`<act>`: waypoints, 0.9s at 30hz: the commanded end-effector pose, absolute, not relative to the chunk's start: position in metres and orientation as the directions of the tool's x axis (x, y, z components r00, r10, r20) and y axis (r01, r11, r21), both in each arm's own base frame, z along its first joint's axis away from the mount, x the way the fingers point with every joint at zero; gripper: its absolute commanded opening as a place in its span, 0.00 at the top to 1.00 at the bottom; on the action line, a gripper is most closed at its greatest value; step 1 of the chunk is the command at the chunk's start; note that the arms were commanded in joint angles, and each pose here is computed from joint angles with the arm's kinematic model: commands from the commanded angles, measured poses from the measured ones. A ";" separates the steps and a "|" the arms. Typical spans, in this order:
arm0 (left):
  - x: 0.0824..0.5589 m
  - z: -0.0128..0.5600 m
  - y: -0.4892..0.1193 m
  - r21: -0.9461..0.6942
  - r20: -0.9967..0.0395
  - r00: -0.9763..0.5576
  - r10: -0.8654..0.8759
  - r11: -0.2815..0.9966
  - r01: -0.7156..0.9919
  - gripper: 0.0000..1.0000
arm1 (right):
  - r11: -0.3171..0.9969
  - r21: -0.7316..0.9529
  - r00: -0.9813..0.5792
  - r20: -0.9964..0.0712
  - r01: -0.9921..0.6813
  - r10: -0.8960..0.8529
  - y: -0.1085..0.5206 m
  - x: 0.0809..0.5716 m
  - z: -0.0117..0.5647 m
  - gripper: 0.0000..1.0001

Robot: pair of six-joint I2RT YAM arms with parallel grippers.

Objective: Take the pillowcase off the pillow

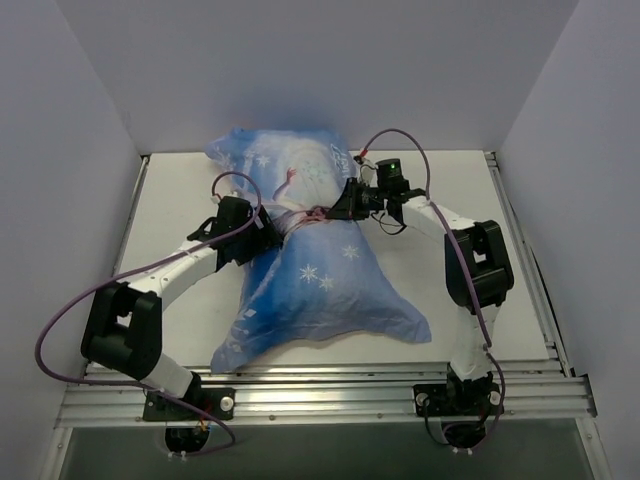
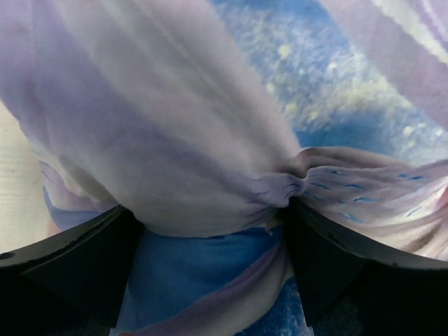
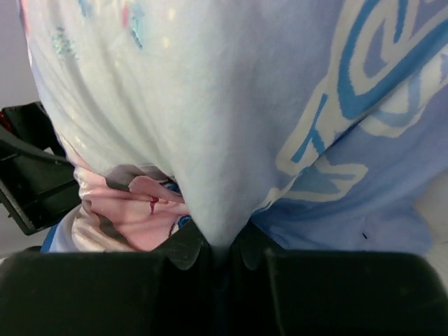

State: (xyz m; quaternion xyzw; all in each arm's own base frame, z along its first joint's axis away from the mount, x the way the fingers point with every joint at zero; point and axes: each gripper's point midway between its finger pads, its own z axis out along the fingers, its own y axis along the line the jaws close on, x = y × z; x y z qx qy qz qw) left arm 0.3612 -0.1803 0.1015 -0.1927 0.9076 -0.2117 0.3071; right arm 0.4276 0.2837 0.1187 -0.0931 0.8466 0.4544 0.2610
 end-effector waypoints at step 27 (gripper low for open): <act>0.345 0.079 -0.205 -0.677 -0.392 -0.670 -0.631 0.691 -0.254 0.10 | 0.702 0.122 -0.541 -0.733 -0.701 -0.413 0.341 0.342 0.158 1.00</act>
